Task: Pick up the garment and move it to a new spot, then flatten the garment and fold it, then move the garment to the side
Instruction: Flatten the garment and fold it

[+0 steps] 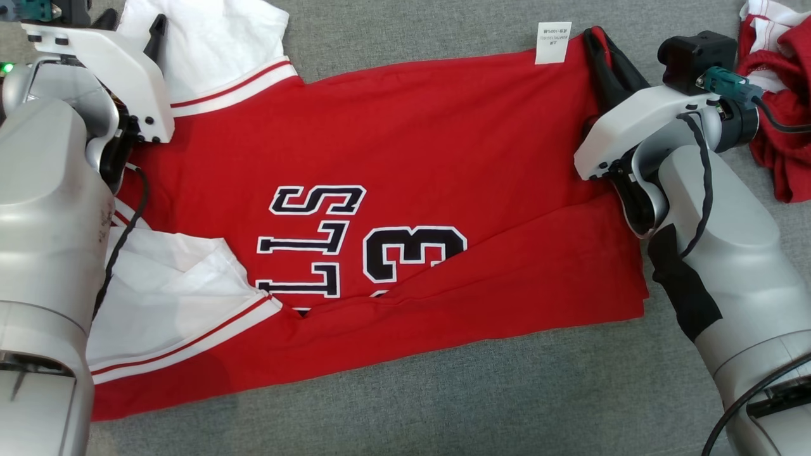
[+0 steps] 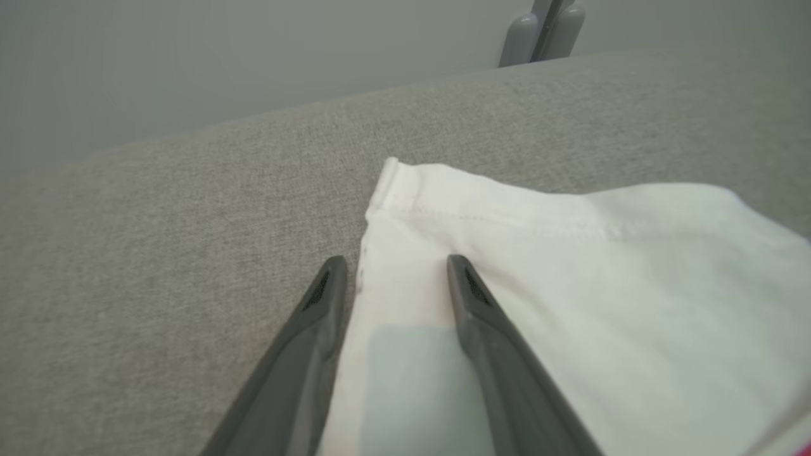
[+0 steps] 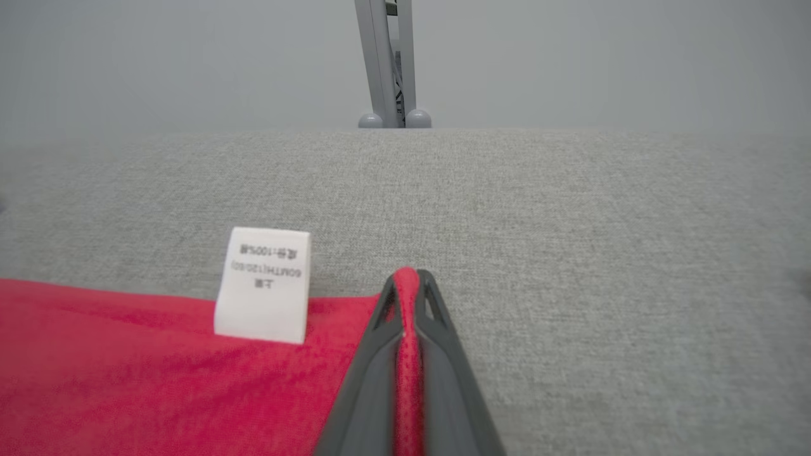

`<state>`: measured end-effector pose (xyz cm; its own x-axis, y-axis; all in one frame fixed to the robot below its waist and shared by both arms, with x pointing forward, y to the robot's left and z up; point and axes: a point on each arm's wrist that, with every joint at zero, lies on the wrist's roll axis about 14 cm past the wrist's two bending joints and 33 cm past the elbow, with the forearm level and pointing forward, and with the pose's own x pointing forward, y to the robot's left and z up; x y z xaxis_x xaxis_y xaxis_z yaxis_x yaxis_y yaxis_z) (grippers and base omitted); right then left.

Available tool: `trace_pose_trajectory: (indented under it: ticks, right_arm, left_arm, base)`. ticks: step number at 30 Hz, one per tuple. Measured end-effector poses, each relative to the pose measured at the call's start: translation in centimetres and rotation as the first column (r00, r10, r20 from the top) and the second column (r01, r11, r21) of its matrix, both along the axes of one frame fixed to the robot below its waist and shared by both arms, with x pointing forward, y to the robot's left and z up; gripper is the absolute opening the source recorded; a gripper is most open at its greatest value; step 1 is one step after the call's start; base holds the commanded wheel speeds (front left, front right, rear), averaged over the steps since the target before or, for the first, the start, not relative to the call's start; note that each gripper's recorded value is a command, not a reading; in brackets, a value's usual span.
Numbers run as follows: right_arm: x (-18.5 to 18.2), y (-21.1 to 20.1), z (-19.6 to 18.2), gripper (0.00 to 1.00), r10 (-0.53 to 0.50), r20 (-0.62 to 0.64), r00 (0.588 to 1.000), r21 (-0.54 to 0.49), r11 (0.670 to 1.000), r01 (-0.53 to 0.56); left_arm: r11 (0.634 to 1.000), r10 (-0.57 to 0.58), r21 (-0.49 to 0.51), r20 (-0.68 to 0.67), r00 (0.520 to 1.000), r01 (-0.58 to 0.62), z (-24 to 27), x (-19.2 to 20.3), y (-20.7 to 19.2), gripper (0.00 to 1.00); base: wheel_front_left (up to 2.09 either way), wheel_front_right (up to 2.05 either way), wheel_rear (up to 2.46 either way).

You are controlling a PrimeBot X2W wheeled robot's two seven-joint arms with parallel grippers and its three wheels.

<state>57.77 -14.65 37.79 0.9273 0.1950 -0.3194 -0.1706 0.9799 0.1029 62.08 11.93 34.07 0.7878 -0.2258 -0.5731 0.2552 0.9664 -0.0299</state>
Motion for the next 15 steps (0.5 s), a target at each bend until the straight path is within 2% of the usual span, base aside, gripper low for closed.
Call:
trace_pose_trajectory:
  ticks: [2, 8, 15]
  right_arm:
    - [-0.1, 0.2, 0.1, 0.00, 0.005, 0.001, 1.000, 0.003, 1.000, -0.005]
    - [-0.3, 0.2, 1.0, 0.00, -0.003, 0.013, 1.000, 0.019, 1.000, 0.003]
    - [-0.9, 0.2, 4.5, 0.00, -0.020, 0.100, 0.995, 0.060, 0.998, 0.014]
  left_arm:
    - [1.000, 0.000, -0.011, 0.018, 1.000, 0.000, 0.3, 0.0, -0.2, 0.00]
    - [0.999, 0.003, -0.037, 0.183, 0.983, 0.003, 4.0, 0.5, -0.1, 0.00]
    - [0.997, 0.001, -0.068, 0.315, 0.949, 0.022, 8.3, -1.5, -0.2, 0.00]
  base:
    - [0.00, 0.00, 0.00]
    - [0.00, 0.00, 0.00]
    - [0.00, 0.00, 0.00]
